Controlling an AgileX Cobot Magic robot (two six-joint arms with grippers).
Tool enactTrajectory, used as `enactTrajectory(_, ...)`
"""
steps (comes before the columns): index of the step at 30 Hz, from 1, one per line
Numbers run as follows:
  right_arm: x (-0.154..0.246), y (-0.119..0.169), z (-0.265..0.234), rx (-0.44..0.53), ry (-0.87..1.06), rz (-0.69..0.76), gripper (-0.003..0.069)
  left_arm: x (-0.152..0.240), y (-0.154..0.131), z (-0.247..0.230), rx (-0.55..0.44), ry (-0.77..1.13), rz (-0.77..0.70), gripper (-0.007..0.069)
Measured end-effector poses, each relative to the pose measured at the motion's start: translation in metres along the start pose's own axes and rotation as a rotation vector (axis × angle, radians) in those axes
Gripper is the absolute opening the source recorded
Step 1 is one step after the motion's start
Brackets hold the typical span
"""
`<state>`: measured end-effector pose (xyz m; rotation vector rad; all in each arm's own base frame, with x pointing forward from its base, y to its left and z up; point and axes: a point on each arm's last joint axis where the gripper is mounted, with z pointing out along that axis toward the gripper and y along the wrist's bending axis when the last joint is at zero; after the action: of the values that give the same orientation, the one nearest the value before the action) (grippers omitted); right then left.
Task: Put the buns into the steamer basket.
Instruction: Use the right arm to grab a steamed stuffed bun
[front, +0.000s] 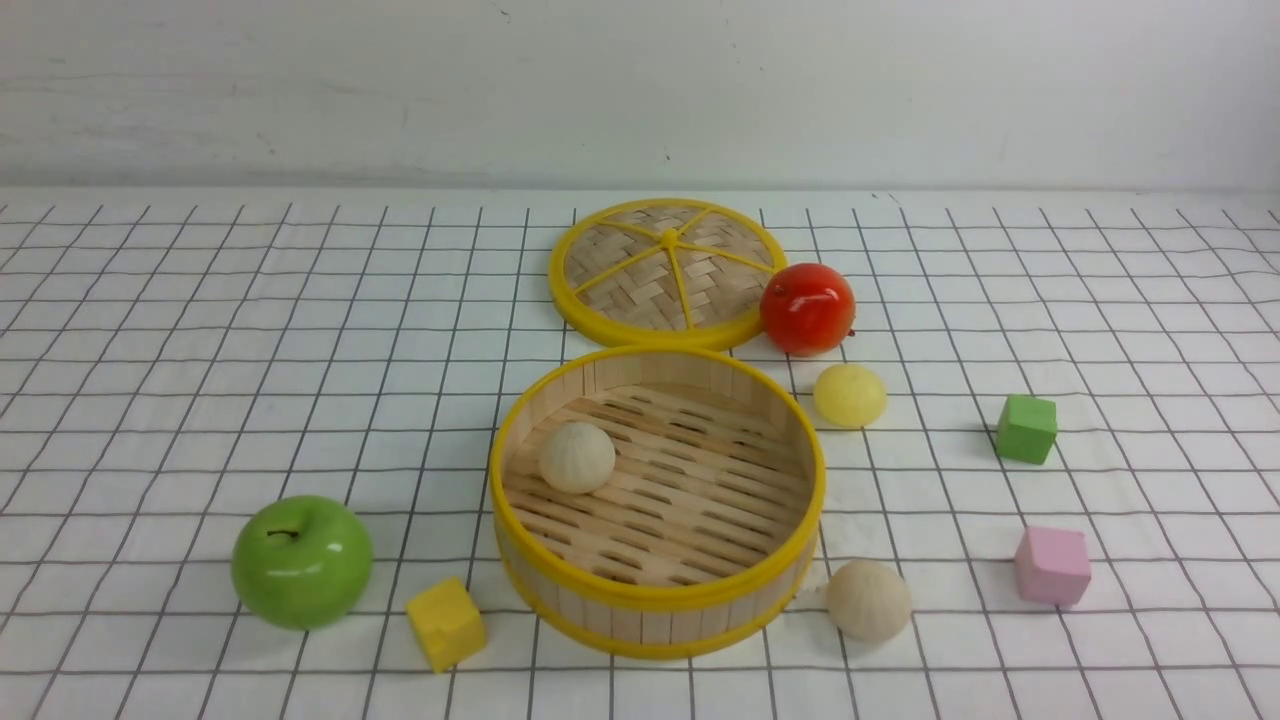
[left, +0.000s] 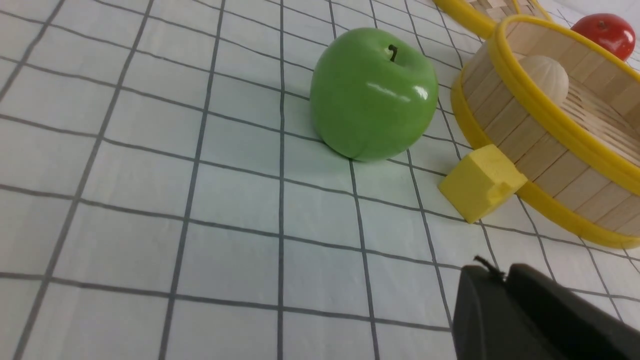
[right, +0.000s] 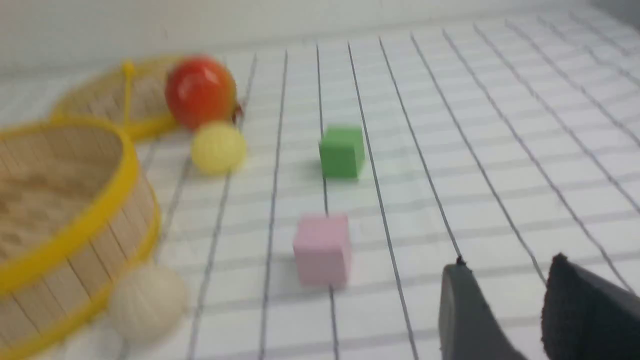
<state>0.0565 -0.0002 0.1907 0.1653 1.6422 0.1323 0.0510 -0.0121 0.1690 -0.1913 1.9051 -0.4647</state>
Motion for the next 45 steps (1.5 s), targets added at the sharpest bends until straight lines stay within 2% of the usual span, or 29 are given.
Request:
enactTrajectory(2, -0.010, 0.001, -0.001, -0.014, -0.109, 0.068, 0.0241, 0.000, 0.000, 0.000, 0.000, 0.000, 0.000, 0.0056)
enactTrajectory(7, -0.028, 0.001, -0.004, -0.035, -0.309, 0.123, 0.0241, 0.000, 0.000, 0.000, 0.000, 0.000, 0.000, 0.0057)
enactTrajectory(10, -0.033, 0.001, -0.006, -0.045, -0.344, 0.209, 0.0241, 0.000, 0.000, 0.000, 0.000, 0.000, 0.000, 0.0057)
enactTrajectory(11, -0.040, 0.002, -0.008, -0.056, -0.359, 0.276, 0.0241, 0.000, 0.000, 0.000, 0.000, 0.000, 0.000, 0.0057)
enactTrajectory(14, -0.068, 0.007, -0.016, -0.088, -0.407, 0.347, 0.0241, 0.000, 0.000, 0.000, 0.000, 0.000, 0.000, 0.0057)
enactTrajectory(18, -0.136, 0.023, -0.027, -0.133, -0.435, 0.360, 0.0241, 0.000, 0.000, 0.000, 0.000, 0.000, 0.000, 0.0062)
enactTrajectory(23, -0.194, 0.039, -0.007, -0.127, -0.262, 0.312, 0.0241, 0.000, 0.000, 0.000, 0.000, 0.000, 0.001, 0.0068)
enactTrajectory(24, -0.204, 0.043, 0.011, -0.101, -0.136, 0.275, 0.0241, 0.000, 0.000, 0.000, 0.000, 0.000, 0.001, 0.0068)
enactTrajectory(27, -0.204, 0.044, 0.035, -0.059, 0.023, 0.228, 0.0241, 0.000, 0.000, 0.000, 0.000, 0.000, 0.001, 0.0071)
enactTrajectory(30, -0.185, 0.038, 0.075, 0.012, 0.266, 0.110, 0.0241, 0.000, 0.000, 0.000, 0.000, 0.000, 0.001, 0.0074)
enactTrajectory(32, -0.178, 0.037, 0.086, 0.024, 0.328, 0.095, 0.0241, 0.000, 0.000, 0.000, 0.000, 0.000, 0.001, 0.0074)
enactTrajectory(34, -0.155, 0.034, 0.115, 0.039, 0.495, 0.103, 0.0241, 0.000, 0.000, 0.000, 0.000, 0.000, 0.001, 0.0076)
enactTrajectory(35, -0.151, 0.034, 0.119, 0.041, 0.517, 0.105, 0.0241, 0.000, 0.000, 0.000, 0.000, 0.000, 0.001, 0.0076)
enactTrajectory(36, -0.137, 0.034, 0.135, 0.027, 0.610, 0.112, 0.0241, 0.000, 0.000, 0.000, 0.000, 0.000, 0.001, 0.0078)
enactTrajectory(37, -0.135, 0.034, 0.136, 0.025, 0.620, 0.112, 0.0241, 0.000, 0.000, 0.000, 0.000, 0.000, 0.001, 0.0078)
enactTrajectory(40, -0.108, 0.044, 0.168, -0.078, 0.796, 0.033, 0.0241, 0.000, 0.000, 0.000, 0.000, 0.000, 0.001, 0.0081)
enactTrajectory(45, -0.095, 0.075, 0.211, -0.217, 0.896, -0.079, 0.0241, 0.000, 0.000, 0.000, 0.000, 0.000, 0.001, 0.0081)
